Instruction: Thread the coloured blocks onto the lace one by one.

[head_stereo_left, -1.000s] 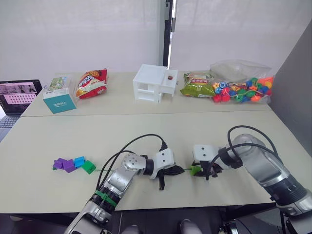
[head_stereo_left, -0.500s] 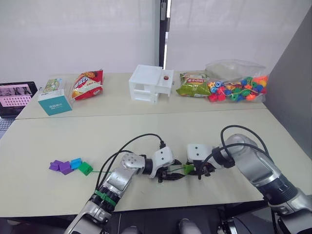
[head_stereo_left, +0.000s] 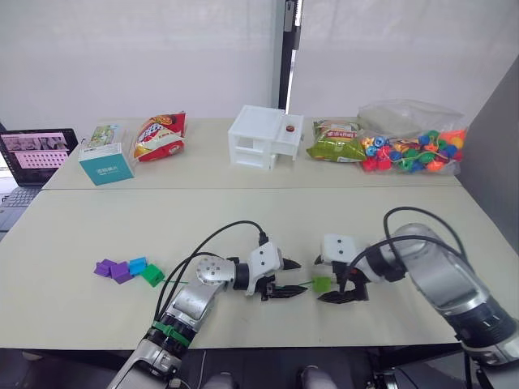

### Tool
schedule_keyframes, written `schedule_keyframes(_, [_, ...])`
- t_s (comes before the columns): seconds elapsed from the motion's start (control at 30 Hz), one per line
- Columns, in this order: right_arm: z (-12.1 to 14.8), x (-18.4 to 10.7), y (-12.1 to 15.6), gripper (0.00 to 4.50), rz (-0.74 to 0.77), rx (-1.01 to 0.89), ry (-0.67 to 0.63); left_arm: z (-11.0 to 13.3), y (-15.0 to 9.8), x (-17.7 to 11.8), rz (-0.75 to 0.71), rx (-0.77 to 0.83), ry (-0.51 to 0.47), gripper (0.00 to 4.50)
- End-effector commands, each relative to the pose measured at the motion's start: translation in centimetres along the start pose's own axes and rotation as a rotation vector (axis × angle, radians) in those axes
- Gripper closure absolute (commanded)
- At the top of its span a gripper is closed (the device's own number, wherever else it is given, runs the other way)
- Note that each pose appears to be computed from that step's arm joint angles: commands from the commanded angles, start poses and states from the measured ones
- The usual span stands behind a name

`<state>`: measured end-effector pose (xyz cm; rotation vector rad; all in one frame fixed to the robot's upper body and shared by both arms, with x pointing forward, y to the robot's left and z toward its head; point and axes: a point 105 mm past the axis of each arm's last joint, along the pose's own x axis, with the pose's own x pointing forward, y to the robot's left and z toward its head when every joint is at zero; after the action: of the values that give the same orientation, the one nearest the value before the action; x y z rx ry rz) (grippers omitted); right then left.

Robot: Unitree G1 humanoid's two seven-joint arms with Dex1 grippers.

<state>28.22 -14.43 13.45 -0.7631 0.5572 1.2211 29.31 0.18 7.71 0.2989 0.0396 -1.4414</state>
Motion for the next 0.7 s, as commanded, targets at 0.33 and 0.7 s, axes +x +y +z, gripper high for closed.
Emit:
schedule_keyframes(0.33, [-4.7, -4.4, 0.7, 0.01, -0.255, 0.170, 0.094, 1.3, -1.3, 4.9, -0.119, 0.049, -0.021, 1.67])
schedule_keyframes(0.7, [-4.7, -3.2, 1.8, 0.00, -0.231, 0.128, 0.072, 0.1, -1.1, 4.7, -0.122, 0.097, 0.110, 3.18])
